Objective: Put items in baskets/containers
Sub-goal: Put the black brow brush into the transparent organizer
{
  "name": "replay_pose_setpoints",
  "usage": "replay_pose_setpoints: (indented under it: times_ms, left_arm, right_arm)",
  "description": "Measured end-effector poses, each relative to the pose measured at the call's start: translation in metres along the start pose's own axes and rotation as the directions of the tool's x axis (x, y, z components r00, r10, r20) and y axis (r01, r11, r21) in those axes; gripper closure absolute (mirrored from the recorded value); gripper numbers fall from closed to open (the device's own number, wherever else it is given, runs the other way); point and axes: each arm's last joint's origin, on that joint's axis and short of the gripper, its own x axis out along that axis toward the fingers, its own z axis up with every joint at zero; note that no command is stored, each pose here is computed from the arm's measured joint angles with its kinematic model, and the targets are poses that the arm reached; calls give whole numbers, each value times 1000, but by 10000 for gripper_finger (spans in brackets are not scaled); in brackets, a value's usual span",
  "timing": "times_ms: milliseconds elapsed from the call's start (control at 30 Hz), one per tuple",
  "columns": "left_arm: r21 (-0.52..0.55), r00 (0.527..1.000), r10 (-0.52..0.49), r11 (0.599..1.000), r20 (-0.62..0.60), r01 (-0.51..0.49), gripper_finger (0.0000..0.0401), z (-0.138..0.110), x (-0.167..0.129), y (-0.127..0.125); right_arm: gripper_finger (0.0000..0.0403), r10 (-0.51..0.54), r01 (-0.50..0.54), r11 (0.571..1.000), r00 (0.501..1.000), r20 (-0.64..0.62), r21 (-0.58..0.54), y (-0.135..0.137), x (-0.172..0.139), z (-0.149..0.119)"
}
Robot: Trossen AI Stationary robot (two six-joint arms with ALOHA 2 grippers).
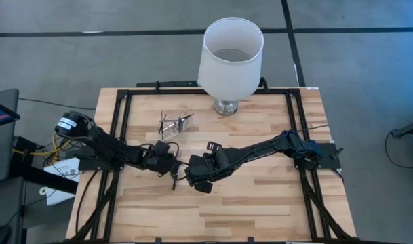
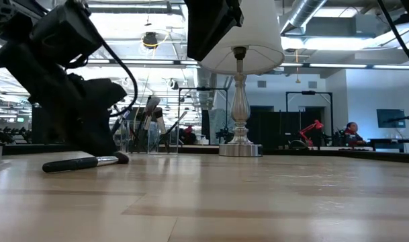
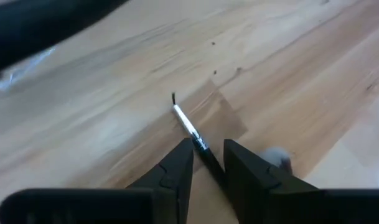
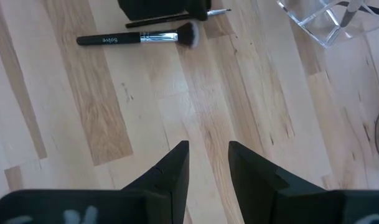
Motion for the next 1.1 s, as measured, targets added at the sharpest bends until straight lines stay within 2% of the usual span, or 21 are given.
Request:
replay_pose_setpoints:
  times_ms: [133,233,367,433,500,600,800,933,1100]
  left_arm:
    - [129,1000,7,992,-7,-6,313,-2,1,1]
    - [221,1000,-12,975,-18,16,331,-2,-3,0]
    - [285,999,-19,958,-48,32,377,-1,-8,1]
    - [292,998,-18,956,-68,37,388,-1,-8,2]
    - [297,997,-13,954,-73,34,381,-2,-8,5]
    - [298,998,-6,954,-62,25,350,-7,-5,9]
    - [316,996,-70,948,62,48,295,-25,-6,15]
    - [348,992,-75,937,102,36,290,-38,-13,23]
    - [309,986,-79,951,149,30,299,-51,-18,37]
  right_arm:
    - [298,-1,1,1000,1000,0,2,-1,0,0]
    - [298,-1,1,1000,1000,0,3,-1,0,1]
    - [298,1,-1,1000,1000,3,-10,0,0,1]
    - [298,2,-2,1000,1000,3,-21,0,0,1]
    - [298,4,-4,1000,1000,9,-18,0,0,1]
    - [298,7,-6,1000,1000,14,-17,0,0,2]
    - [298,7,-7,1000,1000,15,-17,0,0,2]
    - [298,7,-6,1000,1000,14,-21,0,0,2]
    - [298,7,-6,998,1000,14,-68,0,0,2]
